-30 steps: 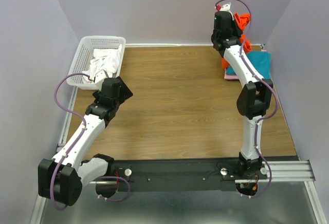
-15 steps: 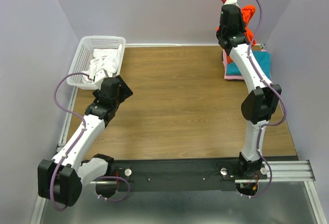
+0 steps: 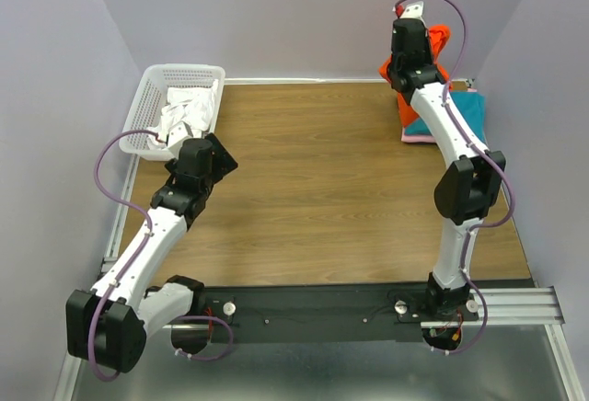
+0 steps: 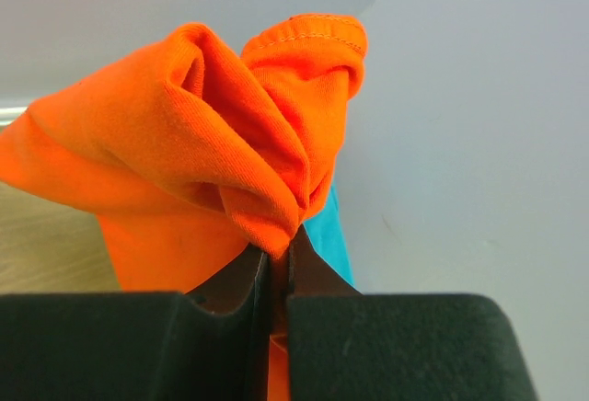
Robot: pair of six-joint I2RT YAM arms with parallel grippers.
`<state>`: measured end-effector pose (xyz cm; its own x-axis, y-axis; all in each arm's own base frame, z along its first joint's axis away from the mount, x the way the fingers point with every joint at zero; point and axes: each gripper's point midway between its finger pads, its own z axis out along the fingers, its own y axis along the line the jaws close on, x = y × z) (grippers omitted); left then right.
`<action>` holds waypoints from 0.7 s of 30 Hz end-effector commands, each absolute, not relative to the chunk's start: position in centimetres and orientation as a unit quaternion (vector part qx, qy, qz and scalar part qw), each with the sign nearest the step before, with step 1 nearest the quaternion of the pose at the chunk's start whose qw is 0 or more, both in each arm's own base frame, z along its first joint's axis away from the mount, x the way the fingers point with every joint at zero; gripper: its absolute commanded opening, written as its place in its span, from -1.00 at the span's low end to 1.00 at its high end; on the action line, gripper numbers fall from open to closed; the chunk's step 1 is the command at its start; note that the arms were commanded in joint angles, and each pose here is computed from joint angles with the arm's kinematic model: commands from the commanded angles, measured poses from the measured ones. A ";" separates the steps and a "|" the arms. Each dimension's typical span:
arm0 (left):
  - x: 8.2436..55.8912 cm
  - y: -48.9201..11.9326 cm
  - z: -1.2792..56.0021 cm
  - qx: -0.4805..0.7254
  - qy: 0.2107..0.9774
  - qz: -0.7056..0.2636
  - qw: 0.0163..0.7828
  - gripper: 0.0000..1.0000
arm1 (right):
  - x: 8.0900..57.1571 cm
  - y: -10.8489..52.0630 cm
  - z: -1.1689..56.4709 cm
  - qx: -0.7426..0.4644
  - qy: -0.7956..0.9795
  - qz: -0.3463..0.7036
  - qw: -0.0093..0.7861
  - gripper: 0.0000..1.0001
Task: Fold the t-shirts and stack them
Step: Neatly place the folded tshirt to the corner
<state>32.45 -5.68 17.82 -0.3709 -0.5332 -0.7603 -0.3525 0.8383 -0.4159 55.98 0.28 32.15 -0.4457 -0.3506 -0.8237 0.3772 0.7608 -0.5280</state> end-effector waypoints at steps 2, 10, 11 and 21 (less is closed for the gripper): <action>33.0 -5.8 17.3 -0.265 0.826 -0.091 0.490 0.97 | 55.5 -0.1 31.2 0.026 0.781 -0.344 0.520 -0.99; 33.8 -6.3 16.3 -0.256 0.837 -0.088 0.476 0.97 | 55.0 -3.4 29.2 0.050 0.789 -0.367 0.491 -0.99; 33.9 -6.3 16.3 -0.256 0.838 -0.087 0.475 0.97 | 55.1 -3.7 28.8 0.055 0.790 -0.366 0.488 -0.99; 34.7 -6.6 15.8 -0.251 0.843 -0.085 0.468 0.97 | 55.8 -8.1 24.2 0.064 0.818 -0.345 0.456 -0.99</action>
